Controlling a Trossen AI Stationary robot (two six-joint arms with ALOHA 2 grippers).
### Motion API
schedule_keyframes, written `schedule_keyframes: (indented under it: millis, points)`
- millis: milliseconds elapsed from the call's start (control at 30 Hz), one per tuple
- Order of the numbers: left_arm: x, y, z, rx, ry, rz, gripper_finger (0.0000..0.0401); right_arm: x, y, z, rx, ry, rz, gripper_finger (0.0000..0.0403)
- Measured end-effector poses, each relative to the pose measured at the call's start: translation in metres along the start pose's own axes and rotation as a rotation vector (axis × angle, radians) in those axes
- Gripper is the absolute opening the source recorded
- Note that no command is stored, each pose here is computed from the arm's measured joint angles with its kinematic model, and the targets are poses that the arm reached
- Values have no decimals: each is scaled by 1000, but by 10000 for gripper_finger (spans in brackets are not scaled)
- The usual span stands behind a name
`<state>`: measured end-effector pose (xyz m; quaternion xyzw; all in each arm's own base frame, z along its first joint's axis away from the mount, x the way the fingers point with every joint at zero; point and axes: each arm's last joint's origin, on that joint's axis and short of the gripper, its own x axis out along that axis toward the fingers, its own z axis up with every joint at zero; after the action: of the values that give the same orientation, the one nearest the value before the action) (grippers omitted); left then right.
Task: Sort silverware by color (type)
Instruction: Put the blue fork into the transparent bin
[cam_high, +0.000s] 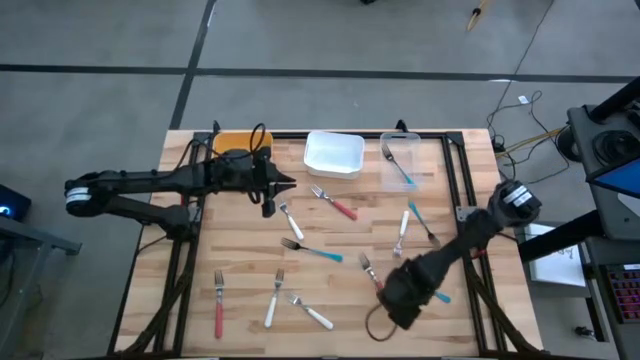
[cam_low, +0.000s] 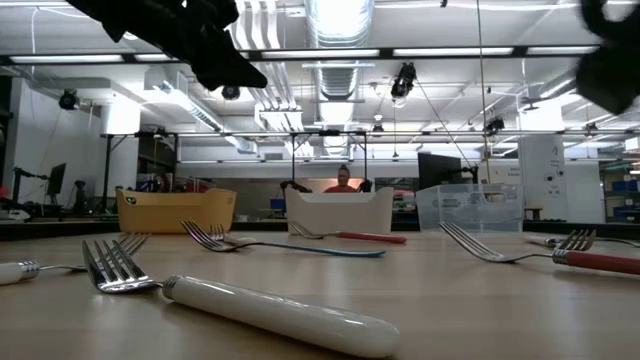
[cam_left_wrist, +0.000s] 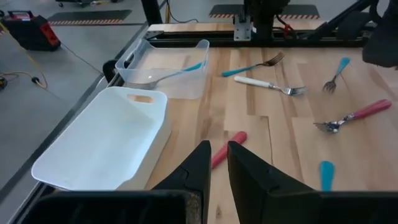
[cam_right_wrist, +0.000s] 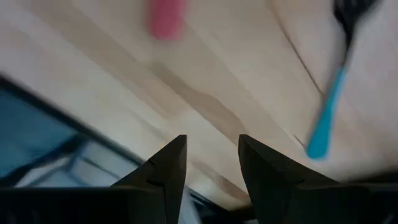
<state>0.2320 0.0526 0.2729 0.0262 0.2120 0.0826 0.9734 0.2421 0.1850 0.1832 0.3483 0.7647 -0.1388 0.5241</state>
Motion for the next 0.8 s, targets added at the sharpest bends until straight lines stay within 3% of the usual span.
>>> schedule_keyframes:
  millis: [200, 467, 800]
  points:
    - [2, -1, -8, -52, 25, -5, 36, 23, -18, -9, 48, -41, -144, 137]
    - [4, -10, -18, -113, 60, -36, 36, 30, -41, -4, 25, -187, -236, 137]
    - [3, -24, -15, -91, 40, -90, 36, 43, -54, 2, 44, -253, -225, 136]
